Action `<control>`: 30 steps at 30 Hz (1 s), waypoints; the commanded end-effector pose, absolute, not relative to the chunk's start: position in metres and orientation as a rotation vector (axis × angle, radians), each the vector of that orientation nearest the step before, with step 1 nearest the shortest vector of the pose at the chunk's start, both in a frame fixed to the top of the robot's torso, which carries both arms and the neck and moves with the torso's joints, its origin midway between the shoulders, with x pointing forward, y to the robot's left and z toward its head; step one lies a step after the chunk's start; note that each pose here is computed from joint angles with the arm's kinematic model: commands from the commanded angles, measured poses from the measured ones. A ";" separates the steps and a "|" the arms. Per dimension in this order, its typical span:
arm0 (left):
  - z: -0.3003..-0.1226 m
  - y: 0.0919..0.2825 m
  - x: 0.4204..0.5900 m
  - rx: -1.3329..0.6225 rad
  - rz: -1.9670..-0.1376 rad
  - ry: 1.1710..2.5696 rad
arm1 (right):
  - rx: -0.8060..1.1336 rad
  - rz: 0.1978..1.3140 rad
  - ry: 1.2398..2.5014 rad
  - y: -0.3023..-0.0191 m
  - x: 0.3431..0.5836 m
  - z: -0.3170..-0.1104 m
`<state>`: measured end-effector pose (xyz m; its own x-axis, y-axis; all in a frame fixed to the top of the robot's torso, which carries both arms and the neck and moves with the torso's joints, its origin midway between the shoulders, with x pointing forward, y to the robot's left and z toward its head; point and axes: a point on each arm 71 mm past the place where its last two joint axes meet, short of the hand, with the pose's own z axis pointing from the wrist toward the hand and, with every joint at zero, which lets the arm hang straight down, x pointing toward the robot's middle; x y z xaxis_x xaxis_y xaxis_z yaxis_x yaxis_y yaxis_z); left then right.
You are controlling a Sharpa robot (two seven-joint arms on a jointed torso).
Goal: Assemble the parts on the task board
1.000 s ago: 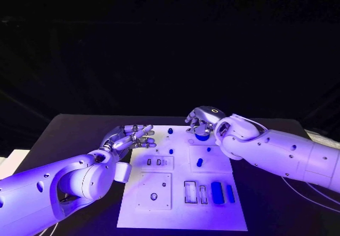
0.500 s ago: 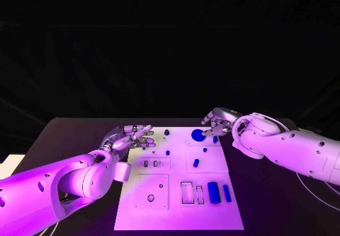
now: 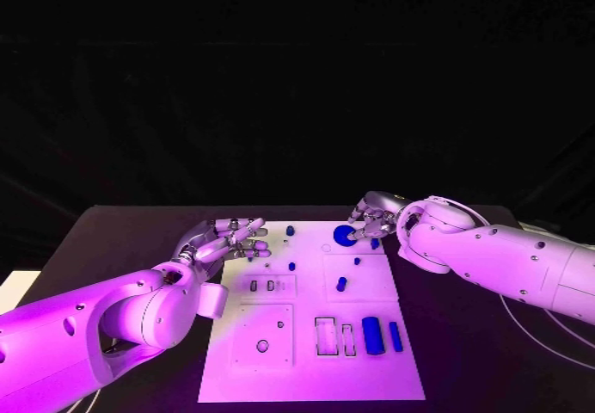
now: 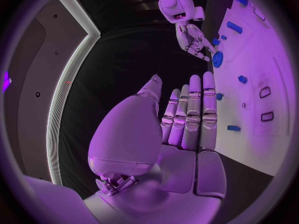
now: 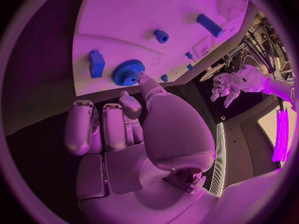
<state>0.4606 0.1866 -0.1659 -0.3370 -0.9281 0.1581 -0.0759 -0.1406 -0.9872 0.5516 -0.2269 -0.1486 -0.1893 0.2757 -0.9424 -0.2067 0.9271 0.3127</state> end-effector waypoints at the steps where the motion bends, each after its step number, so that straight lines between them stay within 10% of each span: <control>1: -0.164 0.184 0.460 -1.164 -1.588 1.435 | 0.040 0.433 1.744 -0.223 0.552 -0.153; 30: -0.165 0.184 0.461 -1.165 -1.586 1.436 | -0.030 0.370 1.750 -0.218 0.556 -0.165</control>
